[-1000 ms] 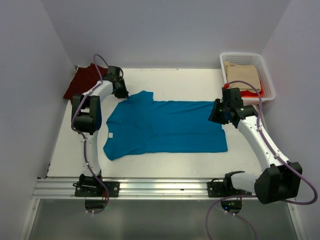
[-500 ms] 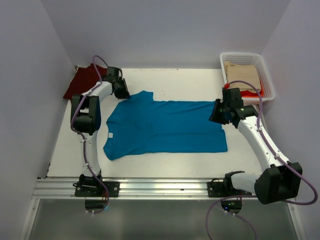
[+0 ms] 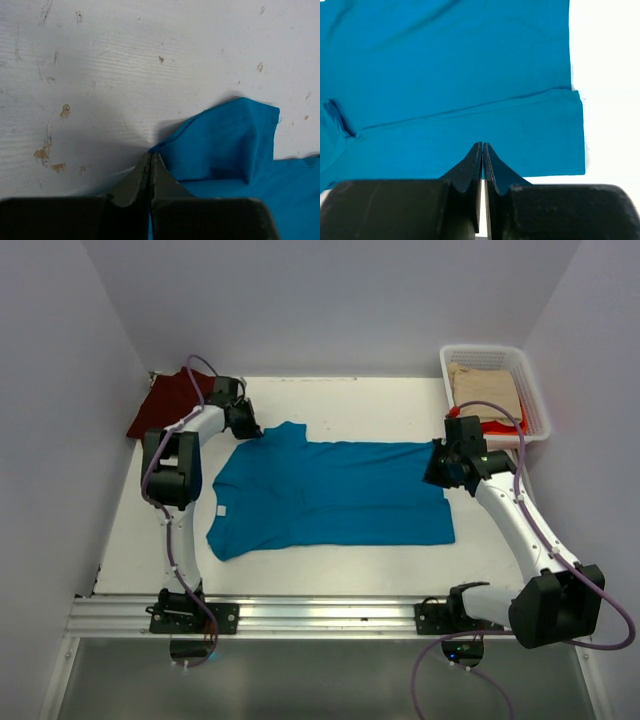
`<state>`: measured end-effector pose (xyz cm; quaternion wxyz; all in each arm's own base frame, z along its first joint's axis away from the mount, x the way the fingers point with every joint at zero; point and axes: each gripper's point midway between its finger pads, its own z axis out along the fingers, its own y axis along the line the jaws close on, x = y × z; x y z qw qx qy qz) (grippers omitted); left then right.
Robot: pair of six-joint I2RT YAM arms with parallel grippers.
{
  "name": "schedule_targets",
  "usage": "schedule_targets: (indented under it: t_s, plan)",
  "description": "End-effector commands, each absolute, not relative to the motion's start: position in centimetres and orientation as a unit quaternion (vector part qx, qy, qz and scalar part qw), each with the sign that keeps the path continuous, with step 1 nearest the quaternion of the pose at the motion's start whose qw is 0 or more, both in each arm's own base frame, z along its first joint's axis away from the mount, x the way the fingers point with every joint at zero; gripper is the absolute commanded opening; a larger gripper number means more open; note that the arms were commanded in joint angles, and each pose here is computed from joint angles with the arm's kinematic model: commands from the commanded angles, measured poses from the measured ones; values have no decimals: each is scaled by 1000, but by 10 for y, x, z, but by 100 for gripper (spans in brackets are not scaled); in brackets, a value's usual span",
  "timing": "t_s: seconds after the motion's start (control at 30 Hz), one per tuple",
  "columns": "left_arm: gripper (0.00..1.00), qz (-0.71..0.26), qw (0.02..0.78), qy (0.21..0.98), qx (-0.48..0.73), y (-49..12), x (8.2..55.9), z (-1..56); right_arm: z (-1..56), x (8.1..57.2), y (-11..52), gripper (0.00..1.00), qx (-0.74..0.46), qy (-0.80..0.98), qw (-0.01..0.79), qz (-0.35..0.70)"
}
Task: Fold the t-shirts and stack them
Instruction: Fold the tshirt
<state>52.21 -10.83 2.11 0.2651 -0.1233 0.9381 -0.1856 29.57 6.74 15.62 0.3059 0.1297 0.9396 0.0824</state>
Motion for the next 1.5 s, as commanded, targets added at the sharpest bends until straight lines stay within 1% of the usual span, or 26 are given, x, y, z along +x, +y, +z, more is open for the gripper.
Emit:
schedule_targets:
  t_s: [0.0, 0.2, 0.3, 0.4, 0.6, 0.63, 0.67, 0.73, 0.77, 0.8, 0.83, 0.87, 0.9, 0.97, 1.0, 1.03, 1.17, 1.3, 1.4, 1.47]
  plan:
    - [0, -193, 291, 930, -118, -105, 528, 37, 155, 298, 65, 6, 126, 939, 312, 74]
    - [0, -185, 343, 914, -111, -100, 547, 82, 139, 310, 58, 3, 133, 941, 309, 46]
    - [0, -182, 364, 907, -106, -98, 551, 105, 132, 321, 54, 0, 134, 942, 308, 30]
    - [0, -177, 381, 902, -102, -96, 551, 125, 135, 337, 50, 0, 138, 938, 317, 12]
    - [0, -173, 403, 894, -92, -93, 549, 157, 136, 378, 33, 0, 159, 929, 330, -48]
    - [0, -171, 402, 895, -92, -92, 548, 158, 145, 390, 32, 0, 165, 924, 342, -50]
    - [0, -172, 407, 893, -90, -92, 547, 164, 131, 396, 30, 0, 165, 930, 324, -61]
    - [0, -168, 409, 892, -88, -91, 545, 170, 134, 414, 25, 0, 174, 928, 321, -69]
    - [0, -167, 411, 892, -88, -90, 544, 172, 120, 419, 23, 8, 175, 934, 303, -80]
    - [0, -168, 412, 891, -86, -90, 544, 174, 115, 423, 22, 61, 177, 935, 295, -87]
    - [0, -170, 415, 890, -85, -91, 543, 178, 119, 434, 19, 69, 182, 930, 304, -92]
    - [0, -171, 416, 889, -84, -91, 543, 180, 116, 439, 17, 70, 181, 932, 301, -94]
    - [0, -173, 417, 889, -84, -92, 542, 182, 98, 444, 15, 69, 181, 936, 284, -100]
    - [0, -175, 417, 888, -83, -93, 541, 185, 94, 456, 10, 75, 187, 936, 278, -107]
    - [0, -175, 418, 888, -82, -93, 541, 186, 76, 454, 5, 76, 187, 943, 249, -121]
    - [0, -173, 419, 887, -83, -92, 540, 187, 77, 463, -1, 76, 197, 939, 251, -127]
    - [0, -164, 428, 885, -86, -87, 538, 196, 58, 467, -15, 73, 214, 938, 225, -152]
    - [0, -165, 434, 881, -86, -85, 536, 206, 52, 475, -17, 61, 219, 937, 233, -143]
    - [0, -164, 444, 877, -88, -81, 536, 215, 59, 480, -20, 54, 223, 933, 243, -141]
    - [0, -165, 449, 874, -88, -80, 536, 221, 64, 483, -22, 53, 226, 931, 251, -139]
